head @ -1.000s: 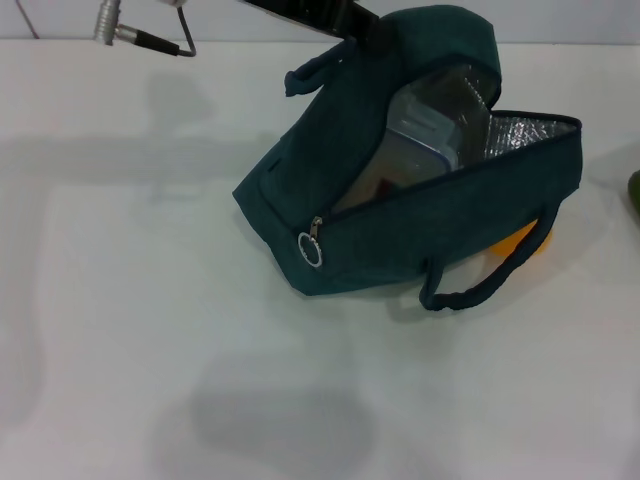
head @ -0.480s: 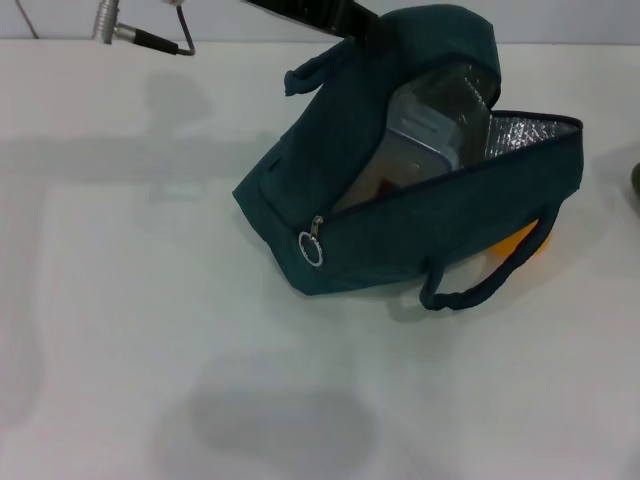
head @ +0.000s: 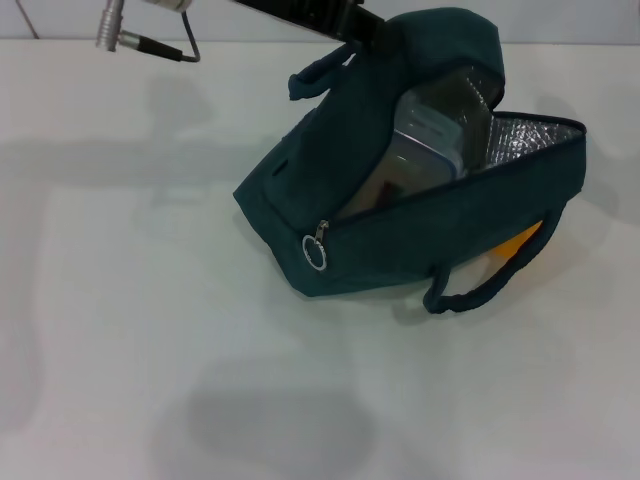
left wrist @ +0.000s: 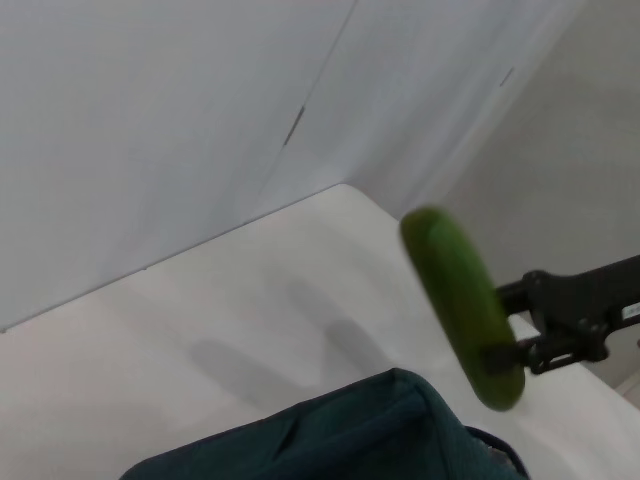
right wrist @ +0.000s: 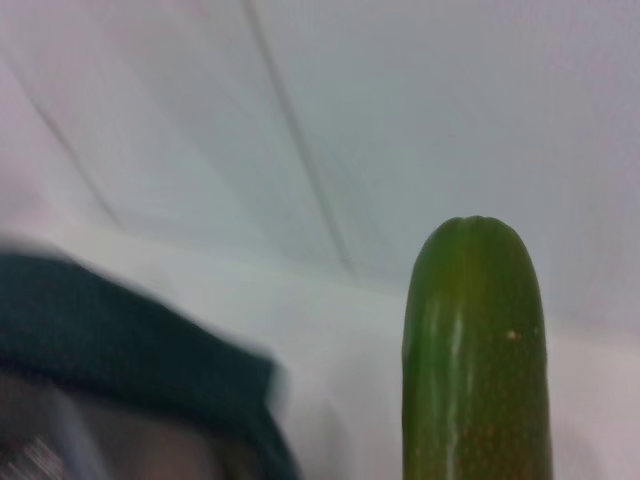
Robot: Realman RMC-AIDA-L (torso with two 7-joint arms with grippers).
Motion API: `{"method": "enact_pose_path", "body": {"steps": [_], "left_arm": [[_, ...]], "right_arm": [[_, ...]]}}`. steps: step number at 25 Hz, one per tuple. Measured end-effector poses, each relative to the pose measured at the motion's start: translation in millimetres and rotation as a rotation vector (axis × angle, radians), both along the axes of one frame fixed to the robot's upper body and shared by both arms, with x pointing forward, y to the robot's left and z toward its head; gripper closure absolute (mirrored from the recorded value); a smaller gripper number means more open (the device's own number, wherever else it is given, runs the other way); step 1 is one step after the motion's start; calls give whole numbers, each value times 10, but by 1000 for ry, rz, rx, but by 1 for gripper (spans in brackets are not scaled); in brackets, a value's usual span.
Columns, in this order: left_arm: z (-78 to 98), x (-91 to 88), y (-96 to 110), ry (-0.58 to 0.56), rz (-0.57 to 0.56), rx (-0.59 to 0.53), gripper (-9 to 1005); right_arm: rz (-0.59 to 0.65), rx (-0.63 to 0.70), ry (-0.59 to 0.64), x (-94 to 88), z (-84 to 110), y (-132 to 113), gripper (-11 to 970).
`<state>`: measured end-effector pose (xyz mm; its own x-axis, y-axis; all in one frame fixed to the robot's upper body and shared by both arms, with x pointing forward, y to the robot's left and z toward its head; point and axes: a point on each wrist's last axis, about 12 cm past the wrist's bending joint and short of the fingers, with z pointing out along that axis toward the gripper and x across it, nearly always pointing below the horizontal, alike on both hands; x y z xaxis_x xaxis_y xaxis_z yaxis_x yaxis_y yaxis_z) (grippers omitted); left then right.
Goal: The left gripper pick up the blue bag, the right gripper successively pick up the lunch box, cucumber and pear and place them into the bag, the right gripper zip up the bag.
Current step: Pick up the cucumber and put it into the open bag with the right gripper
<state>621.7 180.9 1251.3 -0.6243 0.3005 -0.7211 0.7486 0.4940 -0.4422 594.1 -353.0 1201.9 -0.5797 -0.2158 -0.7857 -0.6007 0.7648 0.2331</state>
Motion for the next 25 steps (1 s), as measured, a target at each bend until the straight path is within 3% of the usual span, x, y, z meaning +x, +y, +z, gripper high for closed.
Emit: {"method": "enact_pose_path", "body": {"steps": [4, 10, 13, 14, 20, 25], "left_arm": [[8, -9, -17, 0, -9, -10, 948], [-4, -20, -46, 1, -15, -16, 948], [-5, -22, -63, 0, -18, -18, 948], [-2, -20, -69, -1, -18, -19, 948], [-1, -20, -106, 3, -16, -28, 949], [2, -16, -115, 10, -12, -32, 949]], "right_arm": [[89, 170, -163, -97, 20, 40, 371], [261, 367, -409, -228, -49, 307, 370], [293, 376, -459, -242, -120, 416, 370], [338, 378, -496, -238, -230, 575, 370], [423, 389, -540, -155, -541, 932, 371], [471, 392, -566, -139, -669, 1136, 370]]}}
